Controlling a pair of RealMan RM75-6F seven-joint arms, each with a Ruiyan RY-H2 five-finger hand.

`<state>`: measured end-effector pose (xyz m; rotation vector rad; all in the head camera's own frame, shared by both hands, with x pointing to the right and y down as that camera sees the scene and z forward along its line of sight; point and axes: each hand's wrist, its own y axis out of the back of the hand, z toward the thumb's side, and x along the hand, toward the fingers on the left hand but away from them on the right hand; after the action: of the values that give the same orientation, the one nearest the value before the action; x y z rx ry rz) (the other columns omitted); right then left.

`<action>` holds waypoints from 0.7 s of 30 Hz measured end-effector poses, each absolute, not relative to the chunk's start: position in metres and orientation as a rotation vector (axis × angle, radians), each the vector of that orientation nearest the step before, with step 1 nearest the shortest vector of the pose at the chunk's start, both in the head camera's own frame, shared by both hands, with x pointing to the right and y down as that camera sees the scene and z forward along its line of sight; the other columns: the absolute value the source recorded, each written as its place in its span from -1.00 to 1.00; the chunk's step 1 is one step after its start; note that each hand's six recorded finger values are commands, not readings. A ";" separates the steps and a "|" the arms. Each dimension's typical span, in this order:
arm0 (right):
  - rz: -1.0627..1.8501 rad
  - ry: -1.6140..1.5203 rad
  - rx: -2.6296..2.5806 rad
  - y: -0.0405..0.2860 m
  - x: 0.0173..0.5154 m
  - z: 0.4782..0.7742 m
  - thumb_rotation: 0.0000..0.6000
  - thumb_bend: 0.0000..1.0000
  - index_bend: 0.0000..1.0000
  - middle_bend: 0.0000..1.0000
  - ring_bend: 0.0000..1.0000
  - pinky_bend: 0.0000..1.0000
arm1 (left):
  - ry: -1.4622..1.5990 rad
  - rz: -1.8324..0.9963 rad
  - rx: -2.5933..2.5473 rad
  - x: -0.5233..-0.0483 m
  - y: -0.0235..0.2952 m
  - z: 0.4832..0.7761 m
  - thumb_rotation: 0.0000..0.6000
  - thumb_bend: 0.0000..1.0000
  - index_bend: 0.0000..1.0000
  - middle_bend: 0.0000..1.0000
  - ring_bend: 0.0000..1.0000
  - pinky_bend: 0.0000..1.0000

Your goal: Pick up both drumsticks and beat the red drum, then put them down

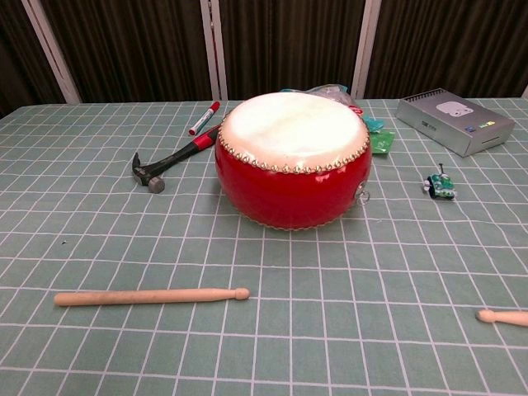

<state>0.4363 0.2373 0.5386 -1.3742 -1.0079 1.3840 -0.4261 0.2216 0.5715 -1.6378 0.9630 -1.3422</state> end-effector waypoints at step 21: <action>1.412 -0.977 -1.414 0.241 0.430 0.543 1.00 -0.48 -0.89 0.20 0.48 0.58 | 0.982 -1.347 -1.663 -0.425 0.220 0.574 1.00 -1.00 -1.00 -1.00 -1.00 -1.00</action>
<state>0.4303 0.2412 0.5435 -1.4141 -0.9768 1.4119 -0.4248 0.2204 0.5739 -1.6630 0.9821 -1.3472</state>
